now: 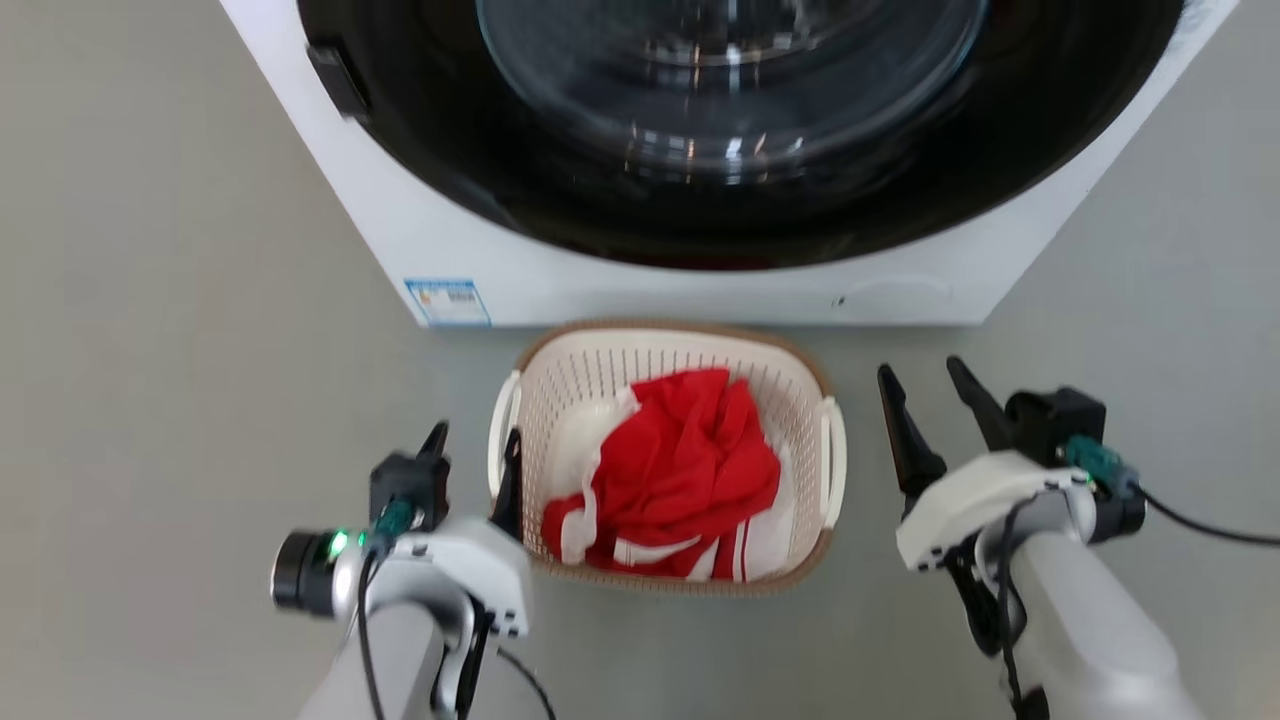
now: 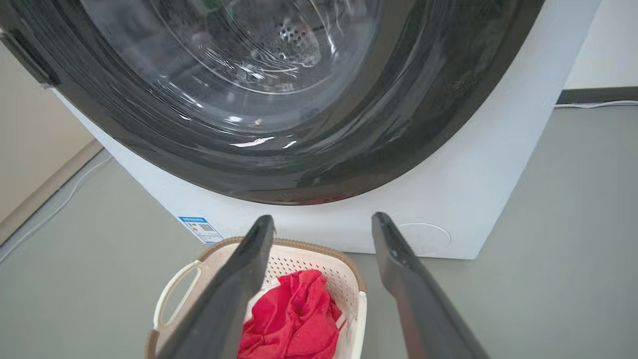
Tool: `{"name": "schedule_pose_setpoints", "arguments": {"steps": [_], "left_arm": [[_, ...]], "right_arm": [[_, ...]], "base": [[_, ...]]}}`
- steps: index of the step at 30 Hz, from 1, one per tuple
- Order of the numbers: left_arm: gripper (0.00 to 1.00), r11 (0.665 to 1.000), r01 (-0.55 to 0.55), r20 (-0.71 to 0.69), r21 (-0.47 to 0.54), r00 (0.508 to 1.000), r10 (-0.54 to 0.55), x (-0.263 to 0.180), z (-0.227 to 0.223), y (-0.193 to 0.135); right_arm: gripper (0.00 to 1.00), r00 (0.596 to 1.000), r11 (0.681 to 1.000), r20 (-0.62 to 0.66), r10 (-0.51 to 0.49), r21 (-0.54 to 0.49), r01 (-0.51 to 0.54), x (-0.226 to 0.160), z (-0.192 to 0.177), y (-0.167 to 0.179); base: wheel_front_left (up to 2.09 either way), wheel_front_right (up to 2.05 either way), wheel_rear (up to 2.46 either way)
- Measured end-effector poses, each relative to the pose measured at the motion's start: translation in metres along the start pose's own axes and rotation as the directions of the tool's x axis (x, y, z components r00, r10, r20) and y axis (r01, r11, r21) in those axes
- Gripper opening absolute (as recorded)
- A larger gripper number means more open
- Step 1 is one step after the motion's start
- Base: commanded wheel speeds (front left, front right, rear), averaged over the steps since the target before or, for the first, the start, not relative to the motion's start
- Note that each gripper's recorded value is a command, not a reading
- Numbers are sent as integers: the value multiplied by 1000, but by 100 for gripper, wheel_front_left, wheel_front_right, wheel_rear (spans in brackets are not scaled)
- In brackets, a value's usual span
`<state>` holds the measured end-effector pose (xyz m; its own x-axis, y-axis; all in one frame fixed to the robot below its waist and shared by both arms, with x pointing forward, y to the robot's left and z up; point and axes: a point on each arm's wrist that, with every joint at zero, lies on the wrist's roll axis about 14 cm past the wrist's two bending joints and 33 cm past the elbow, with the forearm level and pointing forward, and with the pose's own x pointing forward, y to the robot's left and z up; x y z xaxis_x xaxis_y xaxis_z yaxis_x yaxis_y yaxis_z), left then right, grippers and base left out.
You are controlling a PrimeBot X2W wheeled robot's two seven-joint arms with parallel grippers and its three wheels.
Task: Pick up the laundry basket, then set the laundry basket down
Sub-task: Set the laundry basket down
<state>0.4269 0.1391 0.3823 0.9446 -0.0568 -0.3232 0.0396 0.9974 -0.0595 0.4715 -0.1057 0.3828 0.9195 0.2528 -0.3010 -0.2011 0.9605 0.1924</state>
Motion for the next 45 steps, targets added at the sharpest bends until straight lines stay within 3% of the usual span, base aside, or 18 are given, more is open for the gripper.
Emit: {"name": "schedule_pose_setpoints", "arguments": {"steps": [17, 33, 45], "left_arm": [[100, 996, -86, 242, -21, 966, 88, -85, 51, 18], [100, 989, -142, 268, -42, 952, 148, -132, 44, 31], [100, 988, -147, 308, -47, 939, 154, -140, 54, 33]], "right_arm": [[100, 975, 1000, 221, -5, 15, 1, -88, 45, 14], [100, 955, 997, 286, -78, 45, 68, -152, 42, 1], [100, 940, 992, 317, -123, 70, 106, -167, 47, -10]], "base": [[0, 0, 0], [0, 0, 0], [0, 0, 0]]}}
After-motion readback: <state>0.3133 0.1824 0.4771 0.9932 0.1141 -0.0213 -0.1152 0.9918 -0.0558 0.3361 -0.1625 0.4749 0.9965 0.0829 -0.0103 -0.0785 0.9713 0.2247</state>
